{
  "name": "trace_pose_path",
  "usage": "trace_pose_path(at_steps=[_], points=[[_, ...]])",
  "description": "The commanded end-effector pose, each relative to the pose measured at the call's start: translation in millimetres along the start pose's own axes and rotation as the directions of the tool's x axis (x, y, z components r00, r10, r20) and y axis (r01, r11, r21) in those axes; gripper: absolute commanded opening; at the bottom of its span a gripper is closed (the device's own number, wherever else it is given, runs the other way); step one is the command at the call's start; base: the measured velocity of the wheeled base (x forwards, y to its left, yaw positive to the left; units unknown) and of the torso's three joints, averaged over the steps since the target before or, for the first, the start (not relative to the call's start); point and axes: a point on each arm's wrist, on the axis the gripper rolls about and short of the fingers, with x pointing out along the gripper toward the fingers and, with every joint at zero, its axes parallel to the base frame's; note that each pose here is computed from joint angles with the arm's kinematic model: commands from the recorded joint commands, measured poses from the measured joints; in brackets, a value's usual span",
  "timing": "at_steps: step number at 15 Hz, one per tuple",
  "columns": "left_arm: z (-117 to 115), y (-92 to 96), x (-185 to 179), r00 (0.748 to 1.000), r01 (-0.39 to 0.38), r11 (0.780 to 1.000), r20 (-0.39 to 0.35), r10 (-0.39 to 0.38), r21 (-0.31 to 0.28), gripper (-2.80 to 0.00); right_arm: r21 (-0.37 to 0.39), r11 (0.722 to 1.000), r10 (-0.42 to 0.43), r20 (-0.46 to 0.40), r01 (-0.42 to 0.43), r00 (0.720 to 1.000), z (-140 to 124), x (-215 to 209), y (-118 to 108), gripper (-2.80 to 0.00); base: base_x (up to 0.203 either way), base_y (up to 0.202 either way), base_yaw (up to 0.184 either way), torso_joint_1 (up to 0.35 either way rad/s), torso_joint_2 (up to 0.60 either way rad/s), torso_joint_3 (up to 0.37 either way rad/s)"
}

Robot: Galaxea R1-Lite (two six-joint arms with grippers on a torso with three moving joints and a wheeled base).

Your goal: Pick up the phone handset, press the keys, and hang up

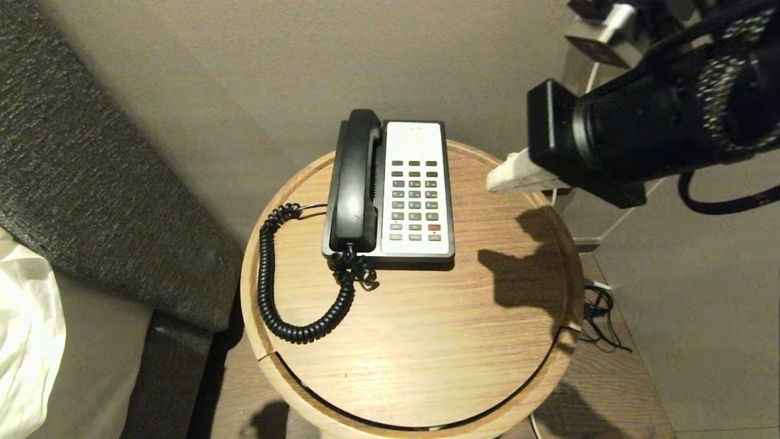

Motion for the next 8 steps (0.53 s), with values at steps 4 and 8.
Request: trace_pose_path(at_steps=[4,8], points=[[5.4,20.5,3.9,0.938,-0.320,0.942,0.111,0.330,-0.099,-2.80,0.078,0.995,0.054,0.145,-0.066,0.988,-8.7,-95.2,-24.1,-2.80,0.000,0.000,0.000,0.000,0.00,0.000],[-22.5,52.3,-29.2,0.867,-0.455,0.877,0.148,0.476,-0.153,-2.80,0.136,0.989,0.027,0.251,-0.063,0.967,-32.5,-160.4,-61.5,-2.80,0.000,0.000,0.000,0.000,0.00,0.000]])
